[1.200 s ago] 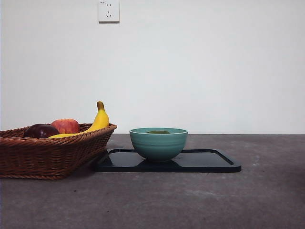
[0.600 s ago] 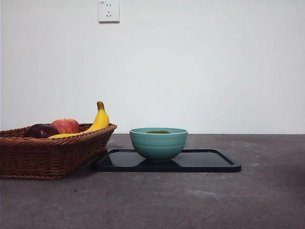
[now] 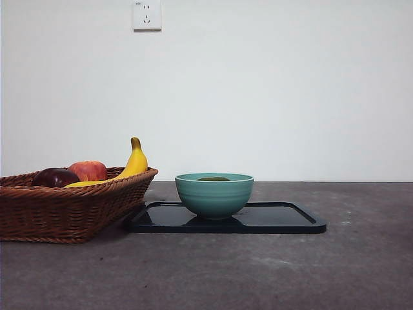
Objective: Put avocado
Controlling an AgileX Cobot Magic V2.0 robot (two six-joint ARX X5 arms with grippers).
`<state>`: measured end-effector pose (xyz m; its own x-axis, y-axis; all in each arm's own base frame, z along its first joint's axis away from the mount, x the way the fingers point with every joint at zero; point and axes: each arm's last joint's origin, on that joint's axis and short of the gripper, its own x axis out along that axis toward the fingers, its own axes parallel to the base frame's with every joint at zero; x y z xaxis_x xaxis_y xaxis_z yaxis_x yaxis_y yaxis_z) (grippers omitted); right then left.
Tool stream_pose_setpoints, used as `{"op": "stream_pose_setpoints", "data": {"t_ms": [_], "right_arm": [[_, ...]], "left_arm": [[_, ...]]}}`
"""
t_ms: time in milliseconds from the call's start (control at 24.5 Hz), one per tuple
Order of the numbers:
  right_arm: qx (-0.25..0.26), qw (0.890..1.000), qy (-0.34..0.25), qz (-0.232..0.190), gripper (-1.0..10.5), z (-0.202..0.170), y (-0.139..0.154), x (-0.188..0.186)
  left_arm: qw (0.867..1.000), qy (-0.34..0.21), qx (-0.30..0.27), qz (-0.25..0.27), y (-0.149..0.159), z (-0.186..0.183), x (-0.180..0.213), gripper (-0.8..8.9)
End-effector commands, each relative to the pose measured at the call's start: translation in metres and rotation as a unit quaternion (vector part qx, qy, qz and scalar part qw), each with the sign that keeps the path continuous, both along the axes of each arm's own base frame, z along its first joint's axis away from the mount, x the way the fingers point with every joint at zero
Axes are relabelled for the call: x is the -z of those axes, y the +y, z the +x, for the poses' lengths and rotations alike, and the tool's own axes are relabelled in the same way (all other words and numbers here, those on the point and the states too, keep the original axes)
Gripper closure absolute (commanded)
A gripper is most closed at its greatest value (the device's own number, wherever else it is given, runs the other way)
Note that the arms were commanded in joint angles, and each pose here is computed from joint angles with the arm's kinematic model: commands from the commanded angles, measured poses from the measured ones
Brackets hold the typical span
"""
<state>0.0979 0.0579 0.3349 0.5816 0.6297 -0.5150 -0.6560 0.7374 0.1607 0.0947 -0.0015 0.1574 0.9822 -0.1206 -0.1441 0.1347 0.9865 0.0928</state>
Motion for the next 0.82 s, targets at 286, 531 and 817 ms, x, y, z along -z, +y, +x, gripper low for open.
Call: {"op": "stream_pose_setpoints", "data": {"t_ms": [286,531,817], "right_arm": [[0.194,0.953,-0.231,0.042,9.4,-0.002,-0.044,0.066],[0.252,0.925,-0.281,0.039,9.4,-0.004,-0.05,0.118],[0.292,0.911,-0.289,0.035,9.4,-0.003,-0.052,0.157]], "left_arm": [[1.0,0.013,-0.003,-0.003,0.0,0.001,0.007,8.05],[1.0,0.013,-0.003,-0.003,0.0,0.001,0.007,8.05],[1.0,0.013,-0.003,-0.003,0.0,0.001,0.007,8.05]]}}
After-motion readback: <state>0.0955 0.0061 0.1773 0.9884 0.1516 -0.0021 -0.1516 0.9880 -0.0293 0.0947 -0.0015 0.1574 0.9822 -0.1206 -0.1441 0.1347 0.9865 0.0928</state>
